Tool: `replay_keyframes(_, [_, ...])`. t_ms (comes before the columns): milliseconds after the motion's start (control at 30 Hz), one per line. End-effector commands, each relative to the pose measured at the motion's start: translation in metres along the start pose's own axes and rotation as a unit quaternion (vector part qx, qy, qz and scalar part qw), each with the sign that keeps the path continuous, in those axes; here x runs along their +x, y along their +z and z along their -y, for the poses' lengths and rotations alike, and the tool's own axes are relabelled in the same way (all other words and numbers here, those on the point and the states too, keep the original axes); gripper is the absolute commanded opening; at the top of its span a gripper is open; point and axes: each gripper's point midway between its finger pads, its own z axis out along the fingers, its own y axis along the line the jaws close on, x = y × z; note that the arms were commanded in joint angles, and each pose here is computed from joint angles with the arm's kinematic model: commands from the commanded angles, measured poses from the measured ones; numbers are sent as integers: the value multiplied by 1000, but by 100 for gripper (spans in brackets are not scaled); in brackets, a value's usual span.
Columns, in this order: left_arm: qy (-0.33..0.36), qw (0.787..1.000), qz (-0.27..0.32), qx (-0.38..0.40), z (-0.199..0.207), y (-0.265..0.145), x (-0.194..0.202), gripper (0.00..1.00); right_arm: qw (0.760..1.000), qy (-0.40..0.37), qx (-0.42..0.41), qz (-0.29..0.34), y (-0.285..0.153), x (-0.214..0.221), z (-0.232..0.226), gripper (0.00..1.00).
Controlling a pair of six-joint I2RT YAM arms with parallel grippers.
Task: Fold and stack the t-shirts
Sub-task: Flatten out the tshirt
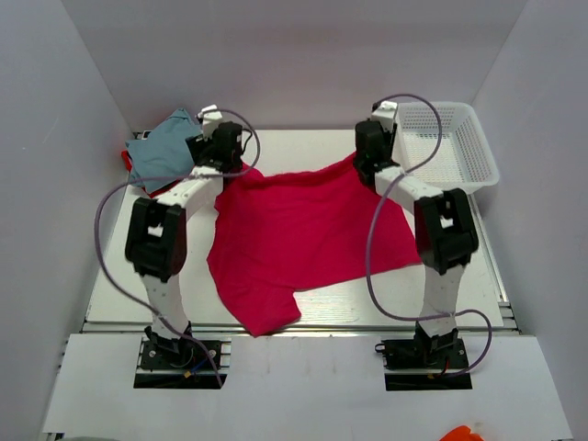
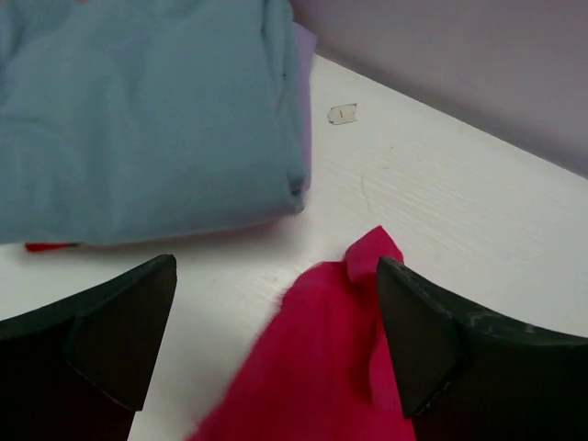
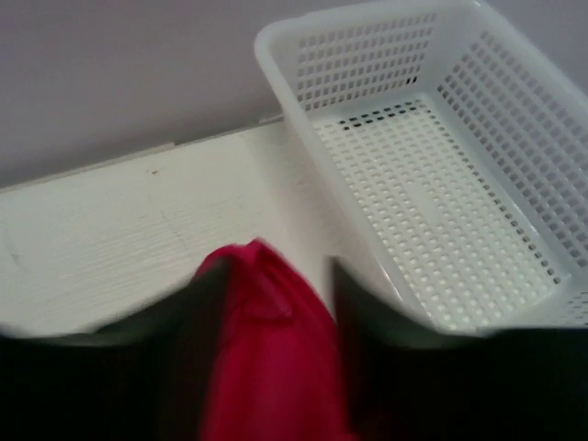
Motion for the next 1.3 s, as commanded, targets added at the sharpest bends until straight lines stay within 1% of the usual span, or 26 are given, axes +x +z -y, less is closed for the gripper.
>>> replay_keyframes(0, [-5, 1000, -8, 18, 19, 20, -32, 100, 999, -22, -22, -22, 23, -25, -18, 70])
replay_keyframes(33, [14, 999, -30, 16, 26, 31, -16, 100, 999, -27, -30, -28, 23, -26, -22, 78])
replay_keyframes(100, [23, 999, -44, 11, 24, 32, -29, 100, 997, -43, -49, -38, 19, -26, -28, 89])
replay_keyframes(133, [26, 998, -49, 16, 25, 30, -30, 100, 997, -43, -55, -39, 16, -27, -28, 90])
replay_keyframes(233, [18, 997, -52, 46, 24, 14, -35, 100, 993, -37, -99, -55, -1, -27, -30, 90])
replay_keyframes(267, [26, 996, -65, 51, 19, 9, -22, 100, 992, -33, -105, -55, -8, -32, -26, 90])
replay_keyframes(300, [13, 996, -56, 72, 17, -6, -36, 100, 990, -42, -118, -69, -15, -26, -26, 90])
replay_keyframes(333, [9, 995, -54, 83, 15, -13, -39, 100, 988, -44, -128, -70, -27, -35, -22, 90])
replay_keyframes(367, [18, 992, -74, 99, 13, -20, -21, 100, 986, -53, -134, -85, -32, -24, -20, 90])
replay_keyframes(433, [18, 989, -79, 124, 13, -37, -20, 100, 983, -40, -151, -100, -48, -28, -13, 90])
replay_keyframes(467, [24, 986, -87, 140, 12, -54, -16, 100, 976, -42, -171, -129, -57, -5, -15, 90])
replay_keyframes(533, [26, 981, -109, 156, 6, -69, -5, 100, 973, -17, -168, -160, -73, 11, -5, 90])
replay_keyframes(567, [34, 970, -143, 193, 9, -81, 17, 100, 973, -5, -167, -159, -80, 7, 3, 90])
replay_keyframes(600, [30, 966, -145, 212, 7, -93, 16, 100, 972, 1, -166, -167, -90, 14, 11, 90])
replay_keyframes(633, [31, 962, -165, 215, 2, -101, 28, 100, 969, 15, -160, -189, -98, 34, 17, 90])
replay_keyframes(667, [33, 953, -195, 230, -2, -110, 51, 100, 969, 33, -170, -177, -109, 22, 22, 90])
replay_keyframes(700, [28, 948, -204, 241, -5, -124, 55, 100, 963, 26, -170, -206, -117, 52, 30, 90])
replay_keyframes(733, [23, 945, -218, 245, -8, -131, 64, 100, 958, 36, -182, -219, -124, 60, 29, 90])
replay_keyframes(767, [20, 932, -243, 268, -9, -142, 85, 100, 958, 50, -195, -207, -130, 50, 30, 90])
replay_keyframes(800, [21, 927, -243, 286, -8, -147, 92, 100, 948, 48, -207, -236, -139, 76, 30, 90])
replay_keyframes(867, [10, 925, -238, 296, -10, -150, 103, 100, 943, 58, -219, -245, -142, 84, 29, 90])
replay_keyframes(900, [10, 923, -240, 300, -8, -151, 103, 100, 930, 61, -248, -266, -152, 94, 20, 90])
replay_keyframes(1033, [25, 919, -236, 316, 4, -139, 115, 100, 910, 50, -270, -311, -163, 124, 14, 90])
replay_keyframes(1133, [15, 917, -242, 316, 18, -121, 114, 100, 913, 40, -248, -321, -158, 137, 21, 90])
replay_keyframes(1200, [19, 925, -247, 287, 21, -103, 120, 100, 917, 35, -231, -324, -151, 144, 25, 90])
replay_keyframes(1267, [17, 925, -253, 284, 27, -91, 123, 100, 917, 37, -232, -324, -147, 142, 21, 90])
